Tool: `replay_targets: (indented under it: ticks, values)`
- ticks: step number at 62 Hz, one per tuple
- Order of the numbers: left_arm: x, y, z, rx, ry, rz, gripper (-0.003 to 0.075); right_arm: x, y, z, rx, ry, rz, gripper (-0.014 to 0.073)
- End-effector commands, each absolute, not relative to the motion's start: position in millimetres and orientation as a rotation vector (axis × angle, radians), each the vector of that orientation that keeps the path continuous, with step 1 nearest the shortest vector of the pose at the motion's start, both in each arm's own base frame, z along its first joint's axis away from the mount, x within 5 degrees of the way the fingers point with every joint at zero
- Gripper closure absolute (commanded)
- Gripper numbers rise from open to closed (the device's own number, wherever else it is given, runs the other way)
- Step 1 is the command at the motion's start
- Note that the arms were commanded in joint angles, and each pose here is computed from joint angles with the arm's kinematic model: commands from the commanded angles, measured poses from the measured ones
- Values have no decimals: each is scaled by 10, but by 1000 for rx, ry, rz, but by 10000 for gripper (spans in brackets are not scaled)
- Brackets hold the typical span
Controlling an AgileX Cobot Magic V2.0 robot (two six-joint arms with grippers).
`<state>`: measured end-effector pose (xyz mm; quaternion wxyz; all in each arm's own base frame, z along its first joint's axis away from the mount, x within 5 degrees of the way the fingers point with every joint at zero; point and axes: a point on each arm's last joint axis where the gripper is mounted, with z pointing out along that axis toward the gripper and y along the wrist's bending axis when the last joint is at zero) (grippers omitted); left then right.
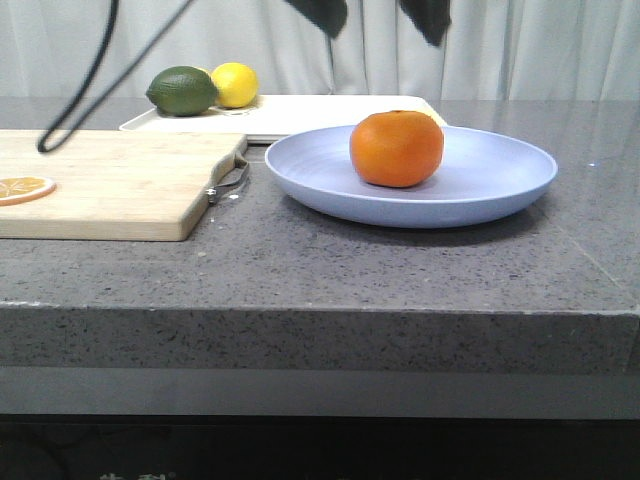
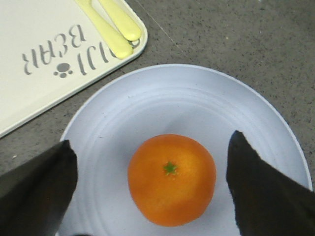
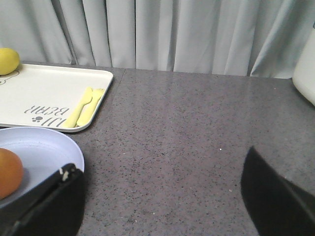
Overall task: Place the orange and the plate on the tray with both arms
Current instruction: 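Open the left gripper and withdraw it back over the cutting board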
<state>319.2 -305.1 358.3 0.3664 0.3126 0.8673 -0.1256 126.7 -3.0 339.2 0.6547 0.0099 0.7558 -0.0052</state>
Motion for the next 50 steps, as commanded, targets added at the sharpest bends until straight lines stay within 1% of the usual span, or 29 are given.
replay_targets:
  ticks: [1,2,5,8,9,12,15,18,29,37,50]
  values:
    - [3040,-2938,4000,782,2147,-342,275,1276,-45,3588,20,1596,-33,-55]
    - [3039,-2934,4000,784,2151,-338,300,1276,-45,3588,20,1596,-33,-55]
    - [3032,-2925,3991,788,2167,-330,405,1276,-45,3588,20,1596,-33,-55]
    - [3028,-2921,3984,790,2176,-325,482,1276,-45,3588,20,1596,-33,-55]
    - [3026,-2918,3980,792,2181,-323,521,1276,-45,3588,20,1596,-33,-55]
    - [3020,-2910,3984,794,2192,-317,593,1276,-45,3588,20,1596,-33,-55]
    - [3010,-2898,3991,797,2206,-310,682,1276,-45,3588,20,1596,-33,-55]
    - [2997,-2884,4008,798,2214,-306,737,1276,-45,3588,20,1596,-33,-55]
    - [2974,-2805,4048,806,2225,-235,738,1276,-45,3588,20,1596,-33,-55]
    - [3018,-2635,4110,739,2254,-190,738,1276,-45,3588,20,1596,-33,-55]
    - [3165,-2096,4191,580,2330,-118,738,1276,-45,3588,20,1596,-33,-55]
